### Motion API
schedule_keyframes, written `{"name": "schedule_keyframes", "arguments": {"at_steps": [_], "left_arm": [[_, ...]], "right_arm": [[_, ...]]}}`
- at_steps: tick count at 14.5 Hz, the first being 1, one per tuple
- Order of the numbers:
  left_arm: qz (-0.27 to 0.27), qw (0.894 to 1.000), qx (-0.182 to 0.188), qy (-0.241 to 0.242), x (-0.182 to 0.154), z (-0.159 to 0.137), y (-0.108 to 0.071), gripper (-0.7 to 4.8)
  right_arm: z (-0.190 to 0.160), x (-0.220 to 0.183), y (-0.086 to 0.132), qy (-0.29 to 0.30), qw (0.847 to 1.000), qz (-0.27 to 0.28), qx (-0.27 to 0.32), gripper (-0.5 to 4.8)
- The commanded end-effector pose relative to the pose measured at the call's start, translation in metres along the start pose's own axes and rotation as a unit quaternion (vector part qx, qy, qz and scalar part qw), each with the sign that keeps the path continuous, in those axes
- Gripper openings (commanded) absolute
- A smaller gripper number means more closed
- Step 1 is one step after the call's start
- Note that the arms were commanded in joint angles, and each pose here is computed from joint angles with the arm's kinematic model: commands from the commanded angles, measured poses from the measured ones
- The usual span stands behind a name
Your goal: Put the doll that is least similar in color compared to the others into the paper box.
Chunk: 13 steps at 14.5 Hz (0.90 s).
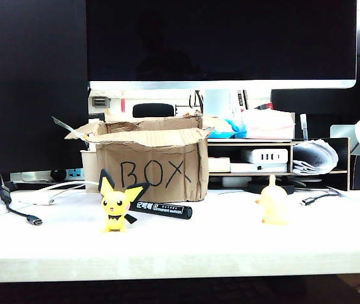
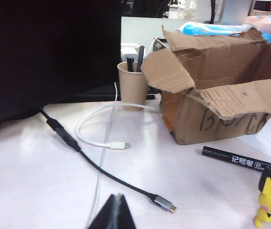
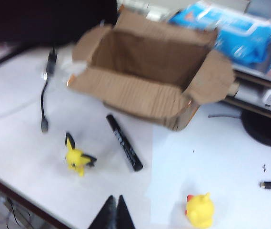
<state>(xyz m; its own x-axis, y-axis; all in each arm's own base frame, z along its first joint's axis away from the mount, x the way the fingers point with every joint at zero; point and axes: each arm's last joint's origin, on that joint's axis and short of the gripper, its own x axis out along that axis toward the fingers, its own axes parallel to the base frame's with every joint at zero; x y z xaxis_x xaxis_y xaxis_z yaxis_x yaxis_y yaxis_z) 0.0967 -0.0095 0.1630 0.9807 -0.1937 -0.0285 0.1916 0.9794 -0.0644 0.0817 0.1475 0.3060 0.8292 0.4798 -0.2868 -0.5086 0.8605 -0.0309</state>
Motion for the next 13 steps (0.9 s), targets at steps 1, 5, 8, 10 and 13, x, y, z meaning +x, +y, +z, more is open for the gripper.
{"name": "schedule_keyframes", "arguments": {"at_steps": [1, 5, 8, 10, 13], "left_arm": [[0.0, 1.0, 0.001, -0.008, -0.0002, 0.0019, 0.0, -0.05], [0.0, 1.0, 0.001, -0.007, -0.0001, 0.0018, 0.0, -0.05], [0.0, 1.0, 0.001, -0.008, -0.0002, 0.0019, 0.0, -0.05], [0.0, 1.0, 0.001, -0.007, -0.0001, 0.0018, 0.0, -0.05], [0.0, 1.0, 0.001, -0.008, -0.0002, 0.0019, 0.0, -0.05]], "right_arm": [[0.002, -0.002, -0.0012, -0.01, 1.0, -0.003, 0.009, 0.04], [0.0019, -0.0018, -0.0008, -0.009, 1.0, 0.002, 0.009, 0.04], [0.0018, -0.0018, -0.0008, -0.008, 1.0, 0.002, 0.009, 0.04], [0.0018, -0.0018, -0.0008, -0.008, 1.0, 0.002, 0.009, 0.04], [0.0024, -0.0018, -0.0033, -0.009, 1.0, -0.001, 0.012, 0.04]]}}
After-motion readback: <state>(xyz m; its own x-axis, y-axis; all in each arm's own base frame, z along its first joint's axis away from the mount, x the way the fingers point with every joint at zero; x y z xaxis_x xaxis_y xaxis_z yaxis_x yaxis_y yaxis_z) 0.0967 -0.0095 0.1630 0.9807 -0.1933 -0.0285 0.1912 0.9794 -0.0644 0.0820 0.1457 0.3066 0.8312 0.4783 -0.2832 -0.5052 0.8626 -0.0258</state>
